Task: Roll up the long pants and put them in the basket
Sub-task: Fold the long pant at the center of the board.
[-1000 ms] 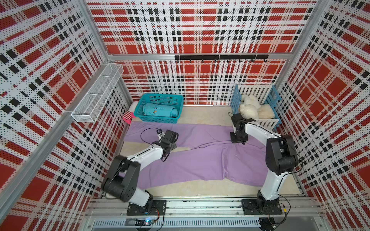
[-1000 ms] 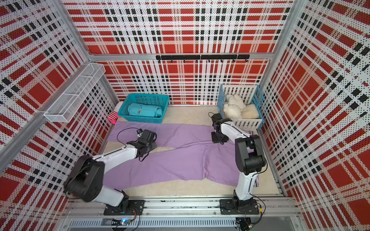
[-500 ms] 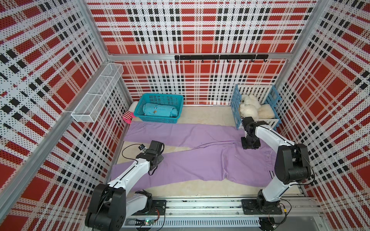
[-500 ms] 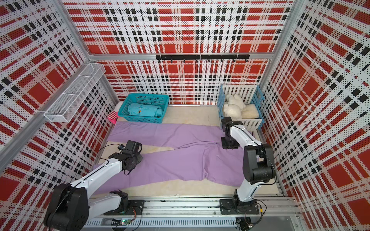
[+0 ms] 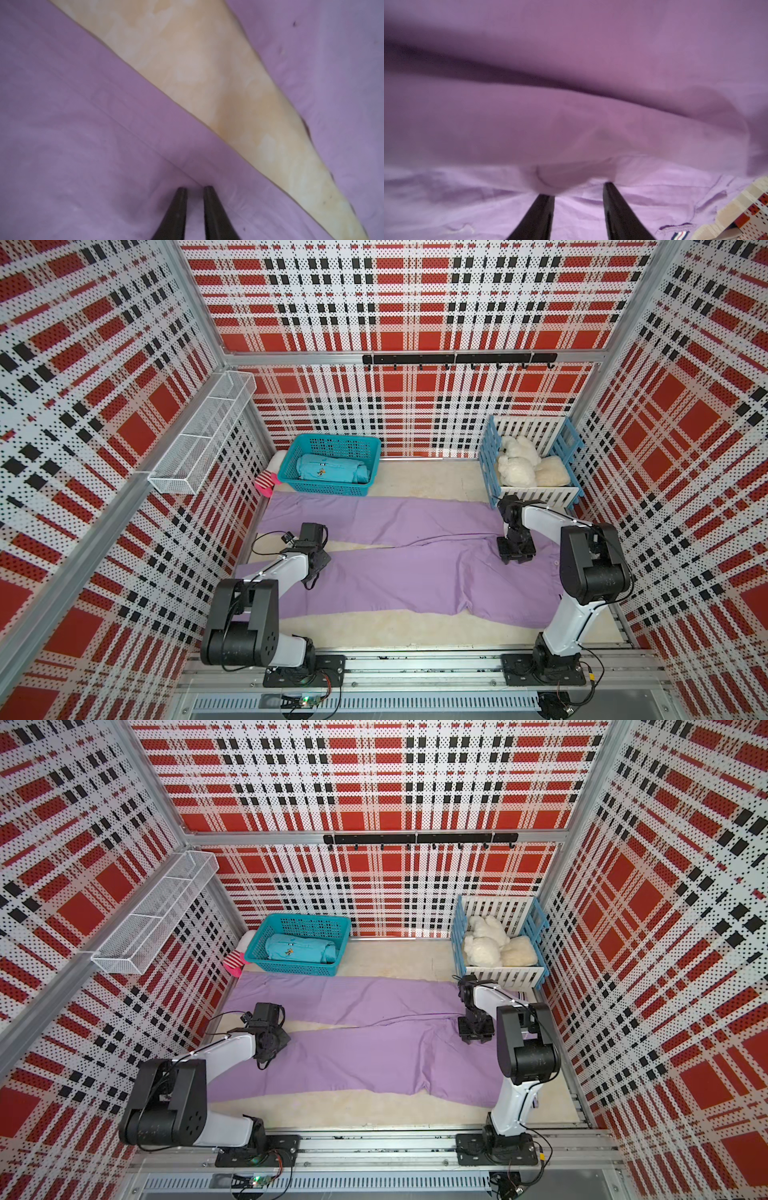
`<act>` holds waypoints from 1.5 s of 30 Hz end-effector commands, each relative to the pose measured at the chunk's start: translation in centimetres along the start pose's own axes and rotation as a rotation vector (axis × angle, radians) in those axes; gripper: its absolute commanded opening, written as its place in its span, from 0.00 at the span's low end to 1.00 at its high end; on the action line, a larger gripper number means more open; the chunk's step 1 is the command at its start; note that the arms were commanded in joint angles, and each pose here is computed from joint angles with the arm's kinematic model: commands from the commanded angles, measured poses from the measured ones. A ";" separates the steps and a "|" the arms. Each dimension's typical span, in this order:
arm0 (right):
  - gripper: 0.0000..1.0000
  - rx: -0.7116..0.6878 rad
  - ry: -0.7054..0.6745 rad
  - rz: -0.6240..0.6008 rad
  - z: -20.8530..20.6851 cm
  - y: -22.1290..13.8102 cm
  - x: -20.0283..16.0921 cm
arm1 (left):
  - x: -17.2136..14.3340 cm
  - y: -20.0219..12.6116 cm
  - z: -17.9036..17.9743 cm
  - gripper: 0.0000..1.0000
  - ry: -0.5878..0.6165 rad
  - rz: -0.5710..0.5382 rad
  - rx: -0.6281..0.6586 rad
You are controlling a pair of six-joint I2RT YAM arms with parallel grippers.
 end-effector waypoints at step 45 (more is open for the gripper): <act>0.78 0.289 -0.490 -0.407 6.7 -13.4 -5.7 | 3.6 -8.2 -0.9 0.42 -0.097 -0.165 -0.136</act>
Point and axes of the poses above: each gripper's point midway between its finger pads, its own y axis out along the fingers, its own z axis along the line the jaws close on, x = y × z, the point moved 6 cm from there along -y, back along the fingers, and after that the axes turned 15 degrees about y, right-handed, at the moved point
